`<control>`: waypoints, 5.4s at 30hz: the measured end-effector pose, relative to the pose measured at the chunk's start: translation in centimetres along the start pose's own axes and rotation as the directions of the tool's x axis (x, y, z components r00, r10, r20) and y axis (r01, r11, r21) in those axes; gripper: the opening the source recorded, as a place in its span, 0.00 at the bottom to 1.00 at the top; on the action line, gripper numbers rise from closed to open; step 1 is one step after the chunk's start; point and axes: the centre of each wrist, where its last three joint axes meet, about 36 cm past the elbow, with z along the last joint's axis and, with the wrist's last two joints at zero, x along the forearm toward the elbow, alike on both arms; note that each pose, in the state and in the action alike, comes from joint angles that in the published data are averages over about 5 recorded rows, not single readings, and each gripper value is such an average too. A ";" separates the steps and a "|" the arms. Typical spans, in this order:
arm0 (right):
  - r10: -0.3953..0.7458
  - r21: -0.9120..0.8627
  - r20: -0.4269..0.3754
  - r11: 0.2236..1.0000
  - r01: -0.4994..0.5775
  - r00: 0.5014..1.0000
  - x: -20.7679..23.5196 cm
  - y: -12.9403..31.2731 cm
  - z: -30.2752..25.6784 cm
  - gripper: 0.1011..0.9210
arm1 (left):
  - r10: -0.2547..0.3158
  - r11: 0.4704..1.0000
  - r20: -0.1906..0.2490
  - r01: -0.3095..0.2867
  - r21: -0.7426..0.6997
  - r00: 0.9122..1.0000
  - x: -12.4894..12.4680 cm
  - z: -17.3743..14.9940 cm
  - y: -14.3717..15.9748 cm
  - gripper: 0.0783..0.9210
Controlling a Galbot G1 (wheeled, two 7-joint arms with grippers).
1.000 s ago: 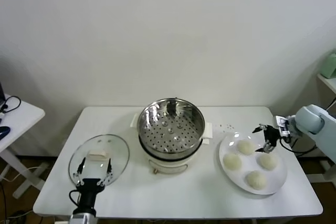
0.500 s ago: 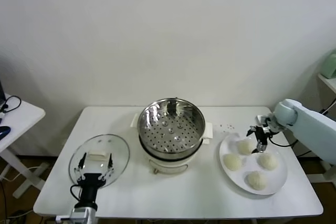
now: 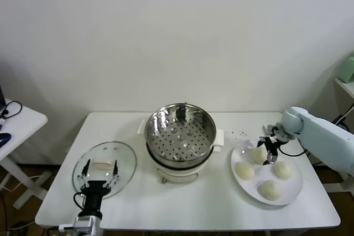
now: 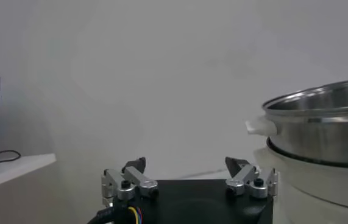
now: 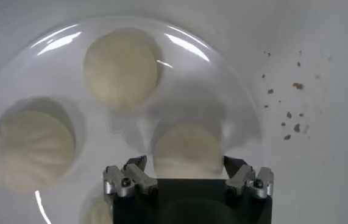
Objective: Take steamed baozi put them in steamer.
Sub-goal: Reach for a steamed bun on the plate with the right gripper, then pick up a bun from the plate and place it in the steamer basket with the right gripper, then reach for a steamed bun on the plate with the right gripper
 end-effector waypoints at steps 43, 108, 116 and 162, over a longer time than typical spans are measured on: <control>0.197 0.445 0.079 0.870 -0.211 0.977 20.4 -6.0 -13.6 0.75 | 0.024 0.999 0.001 -0.024 -0.027 1.000 0.9 -0.4 -0.1 0.88; 0.234 0.979 -0.081 0.203 0.032 0.969 10.0 -4.2 -41.7 0.88 | 0.029 0.999 -0.045 -0.030 -0.011 0.999 2.8 0.2 -0.2 0.88; 0.232 0.974 -0.079 0.224 0.026 0.970 15.1 -4.1 -39.8 0.88 | 0.029 1.000 -0.044 -0.029 -0.010 0.999 2.5 0.1 -0.3 0.88; -0.043 0.059 0.153 0.998 0.034 0.987 7.2 4.3 -3.7 0.88 | -0.013 1.000 -0.052 0.013 -0.010 0.999 3.2 -0.3 0.3 0.88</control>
